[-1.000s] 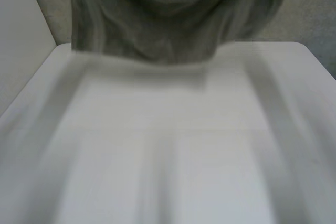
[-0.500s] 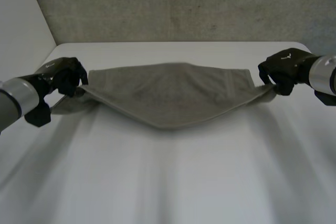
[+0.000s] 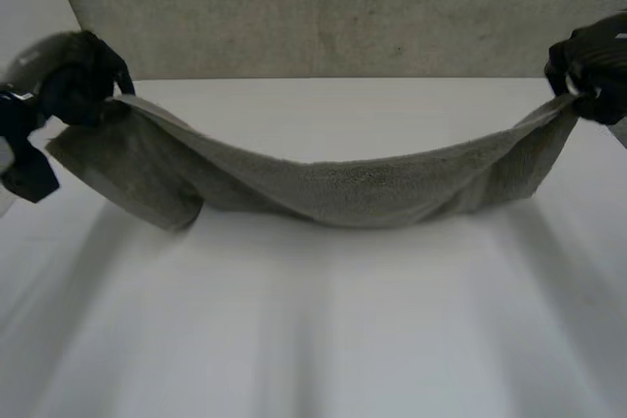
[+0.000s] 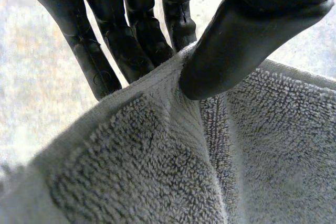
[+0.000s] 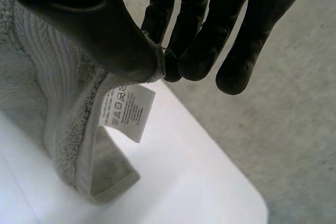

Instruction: Fold the towel.

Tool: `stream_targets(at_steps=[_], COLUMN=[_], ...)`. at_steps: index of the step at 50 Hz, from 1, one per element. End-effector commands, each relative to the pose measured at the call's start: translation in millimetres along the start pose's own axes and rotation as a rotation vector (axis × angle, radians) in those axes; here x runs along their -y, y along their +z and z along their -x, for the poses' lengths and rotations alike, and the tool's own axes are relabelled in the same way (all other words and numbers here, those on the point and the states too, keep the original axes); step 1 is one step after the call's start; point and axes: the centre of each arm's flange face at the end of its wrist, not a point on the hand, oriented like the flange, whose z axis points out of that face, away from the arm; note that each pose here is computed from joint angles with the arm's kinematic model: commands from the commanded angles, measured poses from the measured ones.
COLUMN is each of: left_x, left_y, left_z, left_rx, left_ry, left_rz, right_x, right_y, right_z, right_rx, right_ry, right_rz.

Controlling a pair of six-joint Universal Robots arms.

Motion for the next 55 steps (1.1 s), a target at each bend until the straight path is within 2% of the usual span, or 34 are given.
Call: stream_targets(at_steps=[1,6,9,14,22,28,36,38,39,41,42,44,49,55], left_x=[-52,-91,-98,-108,-102,-95,-41,-1,-1,39,39,56,117,131], left_y=[42,86,95,114,115,112,105,97,97,84,84,76,33,13], left_z=[29,40,42,51,49,45,29,15,15,-3,-3,-10,-44,-50], left_rx=[0.009,-0.028,-0.036,-0.018,0.047,0.044,0.03,0.018,0.018,0.002,0.002,-0.006,-0.057,-0.057], left_ry=[-0.055,-0.082,-0.074,0.015,0.116,0.124,0.161,0.201,0.201,0.217,0.217,0.21,0.166,0.144], left_rz=[0.098,0.172,0.182,0.214,0.221,0.214,0.1,0.002,0.002,-0.087,-0.087,-0.126,-0.282,-0.323], right_x=[-35,-57,-62,-77,-65,-56,-9,26,26,65,65,98,121,124], right_y=[45,99,108,134,135,130,106,86,86,58,58,31,1,-19], right_z=[-2,18,21,23,21,18,5,-7,-7,-23,-23,-30,-33,-20], right_rx=[0.04,0.033,0.014,-0.045,-0.07,-0.08,-0.133,-0.182,-0.182,-0.243,-0.244,-0.282,-0.296,-0.219], right_ry=[0.034,0.008,0.006,-0.003,0.026,0.021,-0.004,-0.002,-0.002,0.005,0.005,0.013,0.009,0.025], right_rz=[0.057,0.109,0.13,0.128,0.068,0.052,-0.065,-0.16,-0.16,-0.269,-0.27,-0.366,-0.422,-0.372])
